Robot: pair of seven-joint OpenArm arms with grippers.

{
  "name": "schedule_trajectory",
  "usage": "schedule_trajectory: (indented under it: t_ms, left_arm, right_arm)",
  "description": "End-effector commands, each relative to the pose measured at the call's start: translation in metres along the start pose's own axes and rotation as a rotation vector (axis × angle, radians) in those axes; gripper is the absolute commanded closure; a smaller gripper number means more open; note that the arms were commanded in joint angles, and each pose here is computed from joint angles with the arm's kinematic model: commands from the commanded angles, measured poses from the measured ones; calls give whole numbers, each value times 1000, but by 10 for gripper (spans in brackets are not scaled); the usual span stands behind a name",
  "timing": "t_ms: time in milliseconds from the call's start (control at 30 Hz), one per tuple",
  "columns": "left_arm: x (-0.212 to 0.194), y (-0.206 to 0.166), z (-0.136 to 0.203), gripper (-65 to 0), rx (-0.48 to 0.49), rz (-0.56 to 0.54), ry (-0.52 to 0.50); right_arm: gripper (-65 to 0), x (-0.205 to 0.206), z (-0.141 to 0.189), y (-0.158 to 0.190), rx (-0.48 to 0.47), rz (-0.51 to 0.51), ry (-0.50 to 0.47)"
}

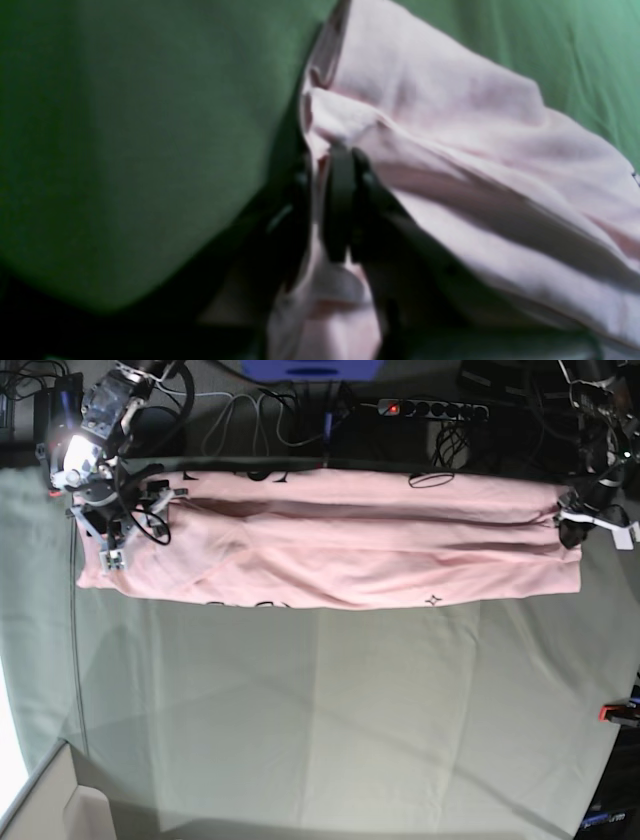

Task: Layout the t-shirt on the table in an organized manner, then fold the t-shirt properly
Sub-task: 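Grasp the strip end with the right gripper and pull it taut, then grasp the strip end with the left gripper and fold it toward the right gripper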

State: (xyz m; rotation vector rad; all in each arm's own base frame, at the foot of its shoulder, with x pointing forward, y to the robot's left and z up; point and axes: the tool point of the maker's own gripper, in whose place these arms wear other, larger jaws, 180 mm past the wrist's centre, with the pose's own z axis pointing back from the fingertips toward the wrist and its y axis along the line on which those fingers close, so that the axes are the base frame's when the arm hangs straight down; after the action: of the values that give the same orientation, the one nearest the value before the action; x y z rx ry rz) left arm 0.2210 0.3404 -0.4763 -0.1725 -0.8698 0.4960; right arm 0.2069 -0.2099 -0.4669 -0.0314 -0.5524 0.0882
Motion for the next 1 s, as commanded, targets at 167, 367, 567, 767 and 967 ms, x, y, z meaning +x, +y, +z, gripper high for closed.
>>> schedule_trajectory:
  t_ms: [167, 367, 567, 767, 967]
  left_arm:
    - [-4, -5, 1, 0, -8, -45, 53]
    - [37, -31, 15, 0, -62, -137, -55]
    - [63, -84, 37, 0, -150, -217, -172]
    - [70, -129, 58, 0, -227, -233, -250]
    - [31, -192, 60, 0, -364, -356, -170]
  right_arm:
    - [-340, 6, 1, -1, -3, 3, -20]
    - [-340, 7, 1, -1, -3, 3, -20]
    - [-340, 8, 1, -1, -2, 4, -21]
    - [-340, 8, 1, -1, -2, 4, -20]
    - [-340, 8, 2, -1, -4, 5, -21]
